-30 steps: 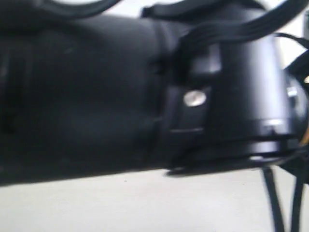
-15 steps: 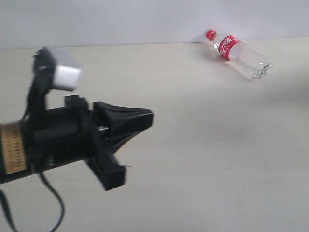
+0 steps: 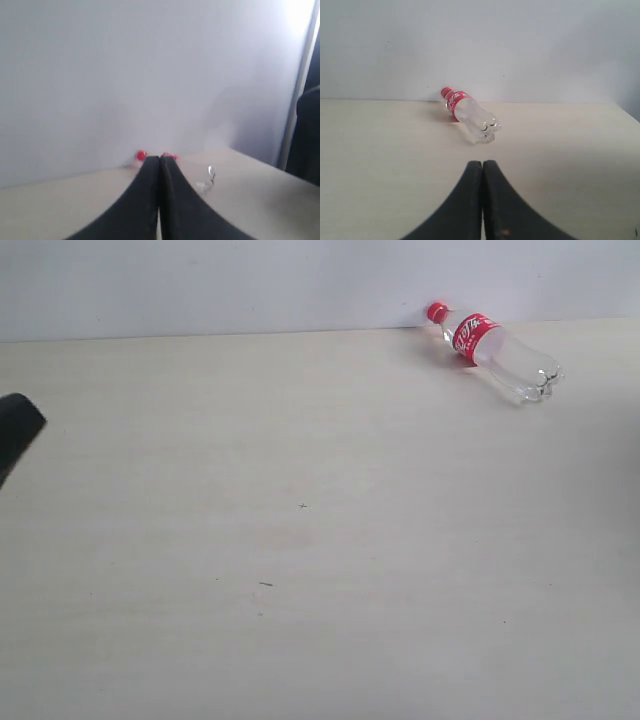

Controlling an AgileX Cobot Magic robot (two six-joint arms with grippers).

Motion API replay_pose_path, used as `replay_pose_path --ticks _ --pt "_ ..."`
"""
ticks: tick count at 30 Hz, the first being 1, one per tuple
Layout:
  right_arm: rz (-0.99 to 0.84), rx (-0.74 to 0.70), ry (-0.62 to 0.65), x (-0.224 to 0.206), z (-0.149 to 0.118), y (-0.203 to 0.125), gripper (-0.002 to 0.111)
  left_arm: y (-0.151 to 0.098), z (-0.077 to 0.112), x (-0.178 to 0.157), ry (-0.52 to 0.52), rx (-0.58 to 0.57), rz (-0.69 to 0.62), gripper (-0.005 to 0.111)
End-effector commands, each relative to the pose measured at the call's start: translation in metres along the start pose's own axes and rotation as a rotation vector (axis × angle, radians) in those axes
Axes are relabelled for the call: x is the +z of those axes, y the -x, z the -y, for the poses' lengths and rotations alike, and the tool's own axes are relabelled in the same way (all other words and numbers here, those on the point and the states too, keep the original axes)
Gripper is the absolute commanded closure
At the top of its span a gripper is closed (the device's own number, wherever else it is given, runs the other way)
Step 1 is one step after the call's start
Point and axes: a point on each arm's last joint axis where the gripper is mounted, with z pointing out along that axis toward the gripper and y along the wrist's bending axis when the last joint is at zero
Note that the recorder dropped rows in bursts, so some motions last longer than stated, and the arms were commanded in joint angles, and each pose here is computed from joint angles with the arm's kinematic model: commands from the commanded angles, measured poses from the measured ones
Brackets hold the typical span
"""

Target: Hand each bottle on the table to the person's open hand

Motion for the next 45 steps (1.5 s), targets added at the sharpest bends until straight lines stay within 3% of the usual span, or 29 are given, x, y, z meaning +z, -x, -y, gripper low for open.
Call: replay_pose_path --ticks 1,9,13,23,27,31,34,39,45 --pt "0.003 -0.004 -0.001 0.000 0.000 -0.001 0.108 0.011 0.001 -0.010 0.015 0.018 0.077 0.106" --pt "0.056 -0.018 -0.010 0.000 0.001 0.004 0.108 0.032 0.006 -0.025 0.000 0.058 0.232 0.106" --pt "0.169 0.004 -0.021 -0.001 0.002 0.014 0.108 0.049 0.012 -0.040 -0.006 0.182 0.395 0.106" --pt "0.263 0.201 -0.015 -0.003 0.004 0.022 0.108 0.080 0.019 -0.088 0.007 0.172 0.778 0.106" --pt "0.308 0.391 -0.009 -0.004 0.006 0.025 0.108 0.084 0.023 -0.106 -0.005 0.183 0.870 0.106" --pt "0.338 0.519 0.003 -0.006 0.007 0.029 0.108 0.073 0.018 -0.096 0.033 0.172 0.695 0.106" --pt "0.438 0.534 0.028 -0.018 0.009 0.062 0.108 0.055 0.012 -0.085 0.083 0.152 0.458 0.106" --pt "0.533 0.416 0.032 -0.030 0.012 0.148 0.108 0.029 0.004 -0.077 0.142 0.127 0.154 0.106" --pt "0.256 0.180 0.052 0.049 0.011 0.270 0.108 0.009 -0.001 -0.077 0.185 0.111 -0.072 0.106"
